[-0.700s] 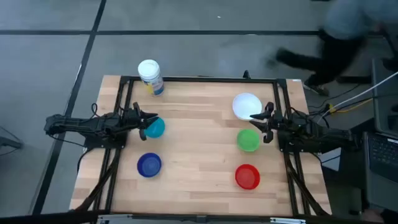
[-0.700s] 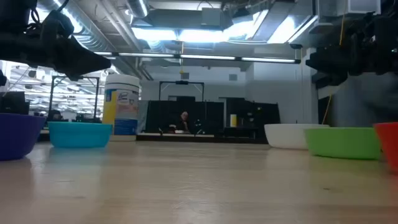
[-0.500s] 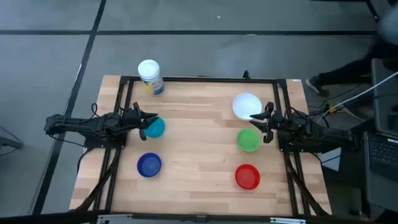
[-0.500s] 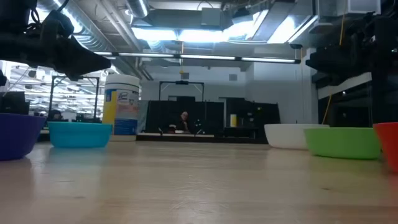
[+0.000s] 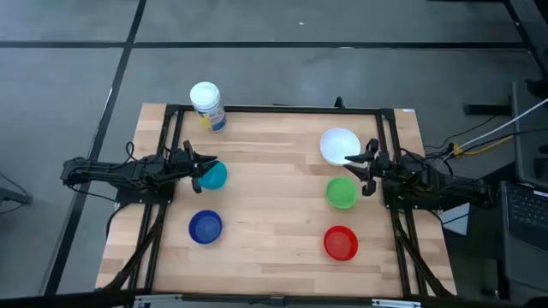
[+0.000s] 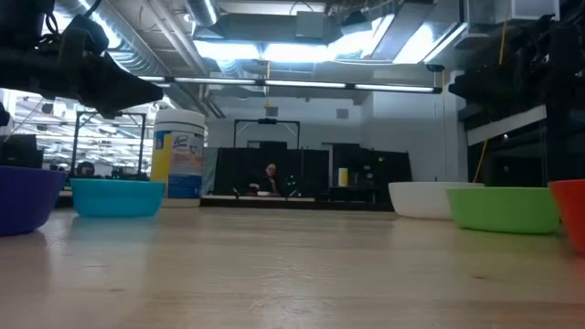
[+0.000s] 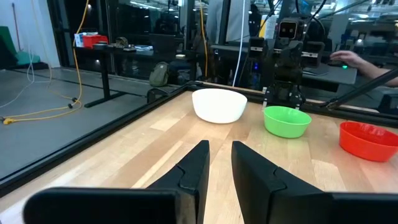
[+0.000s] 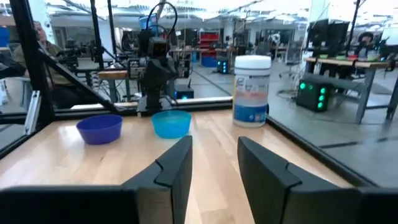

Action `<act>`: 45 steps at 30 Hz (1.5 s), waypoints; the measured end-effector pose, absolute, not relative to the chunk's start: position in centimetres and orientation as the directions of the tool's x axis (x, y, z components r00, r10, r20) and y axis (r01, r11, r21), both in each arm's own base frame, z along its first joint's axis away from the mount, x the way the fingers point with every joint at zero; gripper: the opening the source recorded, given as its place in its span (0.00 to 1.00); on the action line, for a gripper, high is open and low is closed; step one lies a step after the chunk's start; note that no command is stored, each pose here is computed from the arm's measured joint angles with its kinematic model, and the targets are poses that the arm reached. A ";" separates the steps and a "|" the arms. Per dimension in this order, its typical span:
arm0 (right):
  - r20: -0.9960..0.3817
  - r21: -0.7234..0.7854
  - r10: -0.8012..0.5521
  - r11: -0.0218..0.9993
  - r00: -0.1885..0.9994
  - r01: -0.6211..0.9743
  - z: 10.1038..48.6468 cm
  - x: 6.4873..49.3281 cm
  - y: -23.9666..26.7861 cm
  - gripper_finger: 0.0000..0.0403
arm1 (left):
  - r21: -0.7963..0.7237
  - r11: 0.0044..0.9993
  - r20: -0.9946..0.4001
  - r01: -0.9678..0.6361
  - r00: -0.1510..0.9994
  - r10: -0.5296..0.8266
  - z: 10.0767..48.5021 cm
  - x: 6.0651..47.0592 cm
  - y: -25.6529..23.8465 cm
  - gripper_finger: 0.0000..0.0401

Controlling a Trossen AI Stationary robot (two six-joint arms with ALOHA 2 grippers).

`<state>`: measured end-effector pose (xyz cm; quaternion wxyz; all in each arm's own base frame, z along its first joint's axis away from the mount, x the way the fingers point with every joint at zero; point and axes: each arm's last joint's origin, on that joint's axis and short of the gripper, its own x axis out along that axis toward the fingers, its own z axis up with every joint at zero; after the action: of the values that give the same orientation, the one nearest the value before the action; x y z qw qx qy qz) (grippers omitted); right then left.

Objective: Nest bowls inside each other
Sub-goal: Stack the green bowl on top of the white bowl

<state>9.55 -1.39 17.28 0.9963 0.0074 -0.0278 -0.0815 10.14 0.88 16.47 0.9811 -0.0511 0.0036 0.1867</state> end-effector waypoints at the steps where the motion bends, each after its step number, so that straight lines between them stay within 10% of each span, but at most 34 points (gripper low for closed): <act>1: 0.062 0.019 -0.163 0.987 0.985 0.162 17.4 9.5 -1.4 0.33 | -0.099 0.925 -0.026 -0.367 0.930 0.366 16.5 10.1 0.9 0.16; 20: 0.325 0.343 -0.238 0.932 0.915 0.120 19.9 9.0 -1.6 0.33 | -0.183 0.940 0.124 -0.289 0.941 0.314 18.0 10.1 0.7 0.17; 35: 0.325 0.531 -0.321 0.840 0.889 0.109 19.9 8.9 -1.8 0.32 | -0.511 0.771 0.330 -0.380 0.741 0.584 20.5 9.0 1.5 0.17; 45: 0.326 0.573 -0.373 0.809 0.869 0.132 20.4 8.8 -2.0 0.24 | -0.460 0.815 0.138 -0.354 0.877 0.459 18.2 10.0 1.2 0.14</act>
<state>8.80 -1.95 20.43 0.9260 0.2775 -0.2169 -0.1362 10.02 1.17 18.24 0.9446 -0.2154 -0.1223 0.2153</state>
